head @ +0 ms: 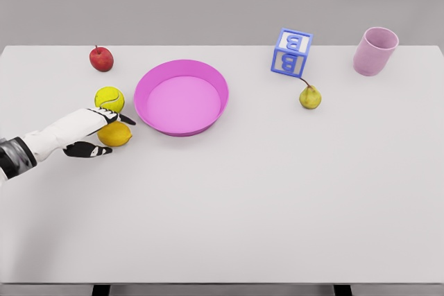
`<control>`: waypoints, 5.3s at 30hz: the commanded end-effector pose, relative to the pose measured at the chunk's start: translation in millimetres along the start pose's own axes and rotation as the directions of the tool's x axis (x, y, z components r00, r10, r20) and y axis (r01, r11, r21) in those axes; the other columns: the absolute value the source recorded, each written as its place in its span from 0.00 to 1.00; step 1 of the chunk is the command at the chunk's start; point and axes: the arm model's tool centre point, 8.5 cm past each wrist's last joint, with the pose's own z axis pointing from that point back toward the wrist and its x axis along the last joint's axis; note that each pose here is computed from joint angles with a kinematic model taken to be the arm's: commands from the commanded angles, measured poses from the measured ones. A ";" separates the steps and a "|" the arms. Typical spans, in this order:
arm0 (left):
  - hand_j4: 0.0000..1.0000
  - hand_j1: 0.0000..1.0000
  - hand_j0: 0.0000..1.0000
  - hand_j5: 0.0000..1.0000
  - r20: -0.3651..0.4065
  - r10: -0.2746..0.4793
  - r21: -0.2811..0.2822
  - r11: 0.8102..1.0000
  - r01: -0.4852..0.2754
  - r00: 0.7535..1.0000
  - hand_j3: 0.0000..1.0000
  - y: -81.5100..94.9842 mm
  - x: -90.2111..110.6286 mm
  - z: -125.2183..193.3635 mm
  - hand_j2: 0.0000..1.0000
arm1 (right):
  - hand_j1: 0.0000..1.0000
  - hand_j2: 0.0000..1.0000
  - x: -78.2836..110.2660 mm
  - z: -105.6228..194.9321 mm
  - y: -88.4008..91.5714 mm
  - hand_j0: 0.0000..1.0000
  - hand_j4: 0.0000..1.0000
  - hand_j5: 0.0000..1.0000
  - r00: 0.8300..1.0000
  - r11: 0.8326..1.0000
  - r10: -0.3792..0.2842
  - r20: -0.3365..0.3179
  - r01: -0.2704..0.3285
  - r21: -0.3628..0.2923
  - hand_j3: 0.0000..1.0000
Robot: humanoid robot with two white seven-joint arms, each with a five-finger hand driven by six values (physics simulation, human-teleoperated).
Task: Put the lemon on the plate with left arm
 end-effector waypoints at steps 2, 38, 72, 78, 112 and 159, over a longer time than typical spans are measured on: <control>0.73 0.73 0.73 0.73 0.002 0.009 0.004 1.000 -0.009 1.000 0.73 -0.3 -0.1 0.3 0.73 | 1.00 1.00 -0.2 0.0 0.1 1.00 1.00 1.00 1.000 1.000 0.000 -0.001 0.000 0.000 1.00; 0.49 0.49 0.49 0.49 0.051 -0.021 0.025 0.999 0.020 0.998 0.49 8.1 17.4 -0.9 0.49 | 1.00 1.00 -0.2 0.0 0.1 1.00 1.00 1.00 1.000 1.000 0.000 -0.001 0.000 0.000 1.00; 0.49 0.49 0.49 0.49 0.072 -0.080 0.102 0.992 0.073 0.994 0.49 43.4 26.0 0.4 0.49 | 1.00 1.00 -0.2 0.0 0.1 1.00 1.00 1.00 1.000 1.000 0.000 -0.001 0.000 0.000 1.00; 0.49 0.49 0.49 0.49 0.077 -0.086 0.108 0.991 0.077 0.993 0.49 46.6 27.9 -3.1 0.49 | 1.00 1.00 -0.2 0.0 0.1 1.00 1.00 1.00 1.000 1.000 0.000 -0.001 0.000 0.000 1.00; 0.46 0.46 0.46 0.46 0.087 -0.069 0.142 0.988 0.056 0.994 0.46 57.8 29.6 -37.5 0.46 | 1.00 1.00 -0.2 0.0 0.1 1.00 1.00 1.00 1.000 1.000 0.000 -0.001 0.000 0.000 1.00; 1.00 1.00 1.00 1.00 0.180 -0.068 0.209 0.978 0.029 0.981 1.00 92.9 37.1 8.2 1.00 | 1.00 1.00 0.3 0.0 0.0 1.00 1.00 1.00 1.000 1.000 0.001 0.001 -0.001 0.000 1.00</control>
